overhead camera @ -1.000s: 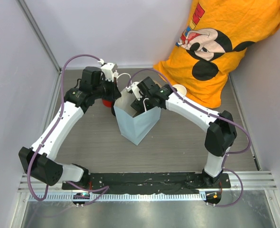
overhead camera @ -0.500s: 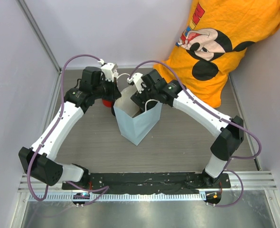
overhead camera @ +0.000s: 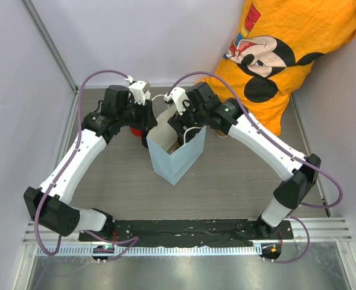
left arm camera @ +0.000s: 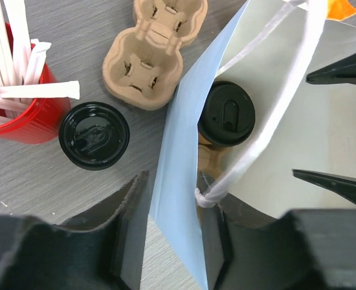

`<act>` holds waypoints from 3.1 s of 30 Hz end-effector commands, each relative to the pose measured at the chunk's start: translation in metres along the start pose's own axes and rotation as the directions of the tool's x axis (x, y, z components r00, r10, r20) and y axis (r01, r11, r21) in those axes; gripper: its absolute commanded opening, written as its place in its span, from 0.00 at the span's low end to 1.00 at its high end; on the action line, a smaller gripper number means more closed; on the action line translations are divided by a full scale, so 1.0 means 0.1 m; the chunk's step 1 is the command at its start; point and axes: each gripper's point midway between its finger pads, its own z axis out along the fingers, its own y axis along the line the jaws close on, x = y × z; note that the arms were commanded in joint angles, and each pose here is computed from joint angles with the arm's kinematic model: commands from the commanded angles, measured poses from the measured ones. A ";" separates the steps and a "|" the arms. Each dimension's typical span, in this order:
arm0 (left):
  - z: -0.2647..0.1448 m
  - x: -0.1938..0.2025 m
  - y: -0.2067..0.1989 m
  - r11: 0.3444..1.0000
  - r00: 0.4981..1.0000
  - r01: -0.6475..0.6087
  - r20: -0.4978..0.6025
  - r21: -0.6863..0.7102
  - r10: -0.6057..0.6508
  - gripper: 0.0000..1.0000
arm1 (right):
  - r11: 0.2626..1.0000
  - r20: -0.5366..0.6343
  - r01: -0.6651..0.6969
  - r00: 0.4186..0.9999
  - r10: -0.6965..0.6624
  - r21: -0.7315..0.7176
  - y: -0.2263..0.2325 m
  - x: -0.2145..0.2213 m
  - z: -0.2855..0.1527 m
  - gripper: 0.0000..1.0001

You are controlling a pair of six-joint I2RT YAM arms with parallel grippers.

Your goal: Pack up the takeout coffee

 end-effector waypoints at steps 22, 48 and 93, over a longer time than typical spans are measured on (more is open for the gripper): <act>-0.19 -0.20 -0.17 0.996 0.996 -0.060 0.066 0.070 0.055 0.83 | 0.994 0.270 0.106 0.958 -0.093 -0.036 0.09 -0.61 -0.93 0.83; -1.10 -0.54 0.44 0.916 0.936 -0.263 0.150 -0.304 0.318 1.00 | 0.968 0.385 0.222 0.888 -0.250 0.117 -0.07 -0.64 -1.82 0.85; 0.33 -0.22 1.47 0.962 0.981 -0.175 0.044 -0.207 0.188 0.64 | 0.975 0.406 0.004 0.909 -0.097 0.222 -0.66 -0.44 -1.86 0.85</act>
